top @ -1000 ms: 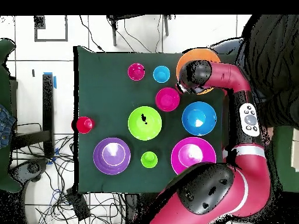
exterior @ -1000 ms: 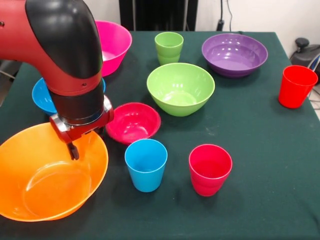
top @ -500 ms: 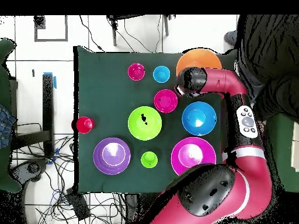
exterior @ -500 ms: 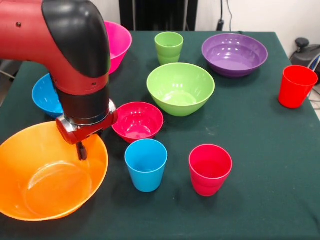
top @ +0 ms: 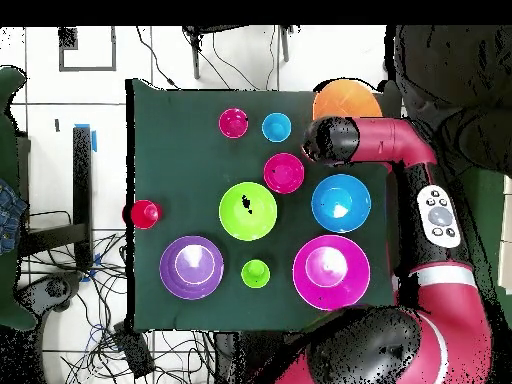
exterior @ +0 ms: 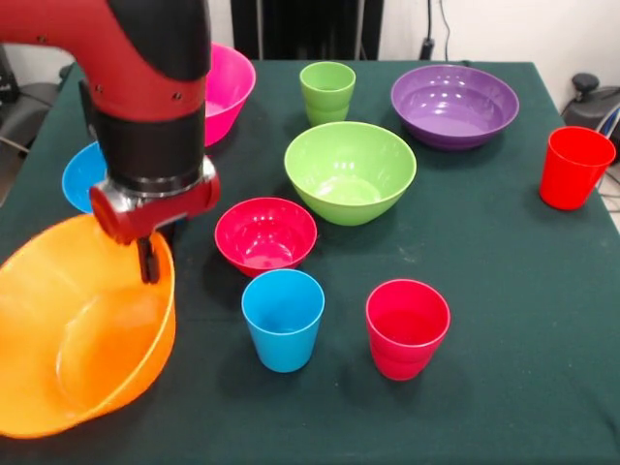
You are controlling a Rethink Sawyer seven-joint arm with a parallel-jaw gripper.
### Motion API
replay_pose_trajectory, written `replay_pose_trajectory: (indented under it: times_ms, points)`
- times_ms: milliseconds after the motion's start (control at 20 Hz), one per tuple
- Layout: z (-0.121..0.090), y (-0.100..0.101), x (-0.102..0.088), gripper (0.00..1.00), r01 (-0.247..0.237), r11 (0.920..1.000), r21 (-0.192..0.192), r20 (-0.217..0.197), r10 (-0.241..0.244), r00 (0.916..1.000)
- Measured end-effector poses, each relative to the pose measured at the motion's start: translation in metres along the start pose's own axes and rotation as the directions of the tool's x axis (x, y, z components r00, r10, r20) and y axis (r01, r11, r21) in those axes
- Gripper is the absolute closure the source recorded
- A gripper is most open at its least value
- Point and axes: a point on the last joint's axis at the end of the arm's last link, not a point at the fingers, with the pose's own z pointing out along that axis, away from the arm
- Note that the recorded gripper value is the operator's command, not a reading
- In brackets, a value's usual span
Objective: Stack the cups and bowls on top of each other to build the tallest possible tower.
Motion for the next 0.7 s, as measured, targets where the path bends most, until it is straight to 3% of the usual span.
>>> replay_pose_trajectory:
  times_ms: [350,600,700]
  points:
    - [-0.026,0.019,0.009,1.00,0.050,0.9987,0.006,-0.044,-0.050,0.9978]
    - [-0.049,0.022,-0.001,1.00,0.092,0.9943,0.054,-0.069,-0.088,0.9937]
    - [-0.063,0.025,-0.011,1.00,0.121,0.9890,0.085,-0.084,-0.114,0.9899]
